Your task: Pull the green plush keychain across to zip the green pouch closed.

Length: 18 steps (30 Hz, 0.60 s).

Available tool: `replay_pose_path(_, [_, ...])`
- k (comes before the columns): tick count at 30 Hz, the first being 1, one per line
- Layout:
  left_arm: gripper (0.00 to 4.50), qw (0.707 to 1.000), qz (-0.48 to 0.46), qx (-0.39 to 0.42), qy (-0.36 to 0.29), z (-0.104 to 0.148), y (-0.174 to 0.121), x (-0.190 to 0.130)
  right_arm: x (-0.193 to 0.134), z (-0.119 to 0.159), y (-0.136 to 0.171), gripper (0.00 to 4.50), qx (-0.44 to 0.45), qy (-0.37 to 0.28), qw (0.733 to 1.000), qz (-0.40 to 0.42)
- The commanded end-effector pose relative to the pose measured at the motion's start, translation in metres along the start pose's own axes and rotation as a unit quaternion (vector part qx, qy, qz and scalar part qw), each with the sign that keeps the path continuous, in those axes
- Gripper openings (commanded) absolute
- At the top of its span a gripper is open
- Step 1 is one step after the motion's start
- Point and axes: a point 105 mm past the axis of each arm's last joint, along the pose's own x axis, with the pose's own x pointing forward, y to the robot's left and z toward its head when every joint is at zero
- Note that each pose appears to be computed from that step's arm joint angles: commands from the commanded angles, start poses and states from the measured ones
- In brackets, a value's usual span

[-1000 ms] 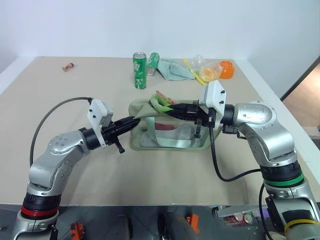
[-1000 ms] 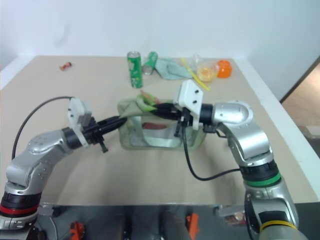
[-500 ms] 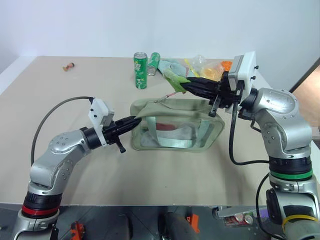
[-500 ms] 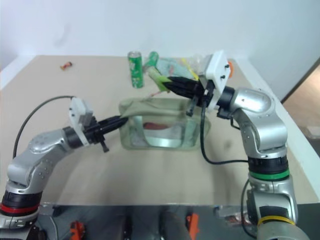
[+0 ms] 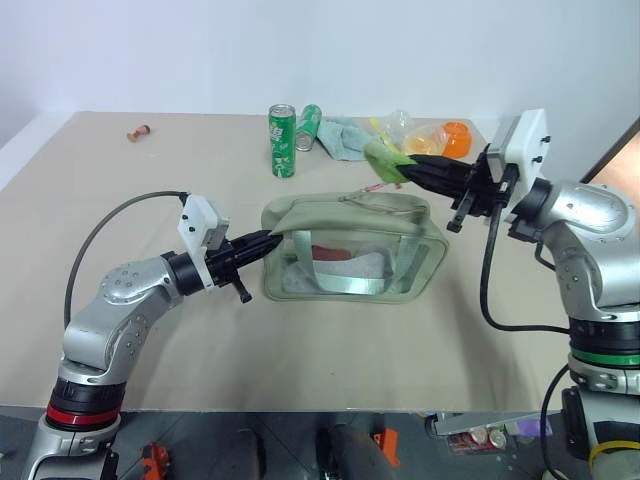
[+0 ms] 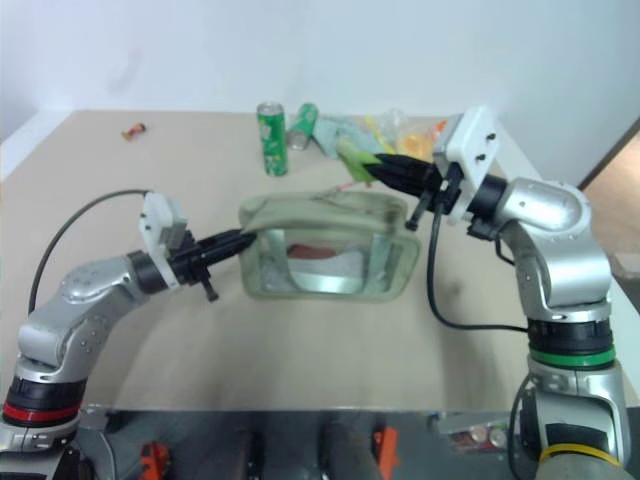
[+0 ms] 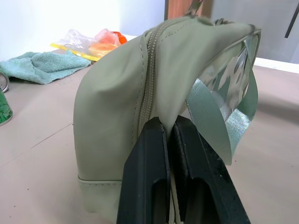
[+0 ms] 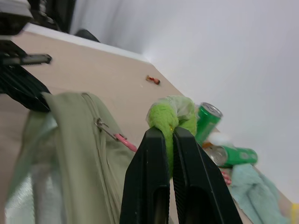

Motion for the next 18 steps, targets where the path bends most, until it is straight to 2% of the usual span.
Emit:
replay_pose_path(1, [0.00,1.000,0.011,0.002,0.009,0.000,0.005,-0.002,-0.026,0.011,-0.026,0.07,-0.038,0.007,0.998,-0.052])
replay_pose_path(10, [0.00,1.000,0.009,0.003,0.011,0.000,0.006,-0.001,-0.078,-0.020,-0.048,0.07,-0.059,0.100,0.986,-0.118])
replay_pose_path(18, [0.00,1.000,0.008,0.004,0.010,0.002,0.005,-0.001,-0.123,-0.063,-0.041,0.07,-0.064,0.202,0.967,-0.140])
